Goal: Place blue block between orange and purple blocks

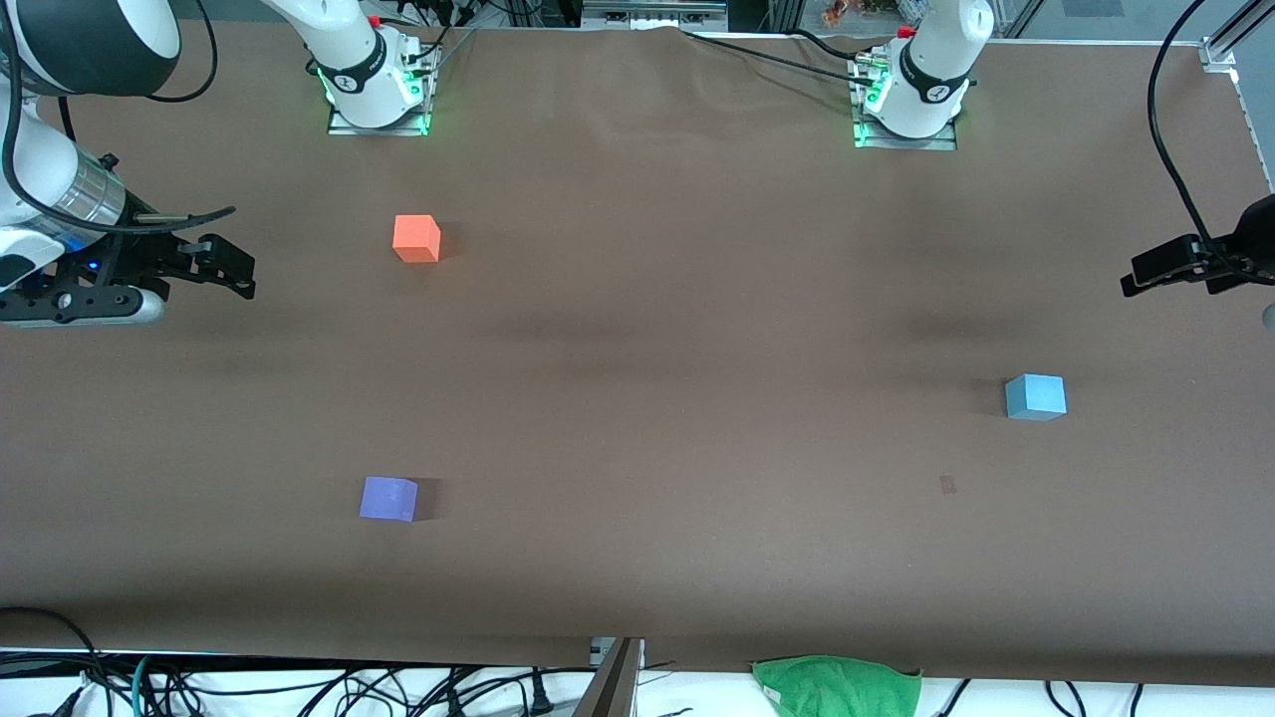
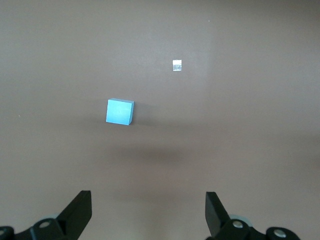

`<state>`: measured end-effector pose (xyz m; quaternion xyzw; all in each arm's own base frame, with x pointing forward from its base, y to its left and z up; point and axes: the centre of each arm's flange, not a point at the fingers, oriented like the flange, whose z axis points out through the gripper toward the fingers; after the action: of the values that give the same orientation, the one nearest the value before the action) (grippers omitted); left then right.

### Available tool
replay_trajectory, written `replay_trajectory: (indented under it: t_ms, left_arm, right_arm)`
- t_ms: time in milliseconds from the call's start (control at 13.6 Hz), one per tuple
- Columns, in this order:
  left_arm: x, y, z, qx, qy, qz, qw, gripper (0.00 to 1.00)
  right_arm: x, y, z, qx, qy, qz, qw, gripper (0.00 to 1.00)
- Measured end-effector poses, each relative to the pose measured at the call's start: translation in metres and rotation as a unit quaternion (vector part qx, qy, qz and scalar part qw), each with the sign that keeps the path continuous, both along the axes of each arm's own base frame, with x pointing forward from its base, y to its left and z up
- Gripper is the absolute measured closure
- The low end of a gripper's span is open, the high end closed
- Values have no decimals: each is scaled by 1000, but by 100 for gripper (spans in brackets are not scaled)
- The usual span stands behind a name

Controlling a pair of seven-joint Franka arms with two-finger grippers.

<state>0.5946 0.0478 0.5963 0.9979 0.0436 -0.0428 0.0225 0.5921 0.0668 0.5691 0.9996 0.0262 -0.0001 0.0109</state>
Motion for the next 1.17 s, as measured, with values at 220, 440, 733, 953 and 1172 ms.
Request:
replay_trajectory:
  t_ms: [220, 440, 733, 953, 1172]
  left_arm:
    - [-2, 0, -2, -1, 11, 0, 1000, 0]
    - [-2, -1, -3, -1, 13, -1, 1000, 0]
    - [0, -1, -9, -1, 17, -1, 1000, 0]
    - [1, -2, -9, -1, 18, -2, 1000, 0]
    - [1, -2, -9, -1, 17, -2, 1000, 0]
  right_arm:
    - [0, 0, 0, 0, 0, 0, 1000, 0]
    - [0, 0, 0, 0, 0, 0, 1000, 0]
    - [0, 0, 0, 0, 0, 0, 1000, 0]
    - [0, 0, 0, 0, 0, 0, 1000, 0]
    - [0, 0, 0, 0, 0, 0, 1000, 0]
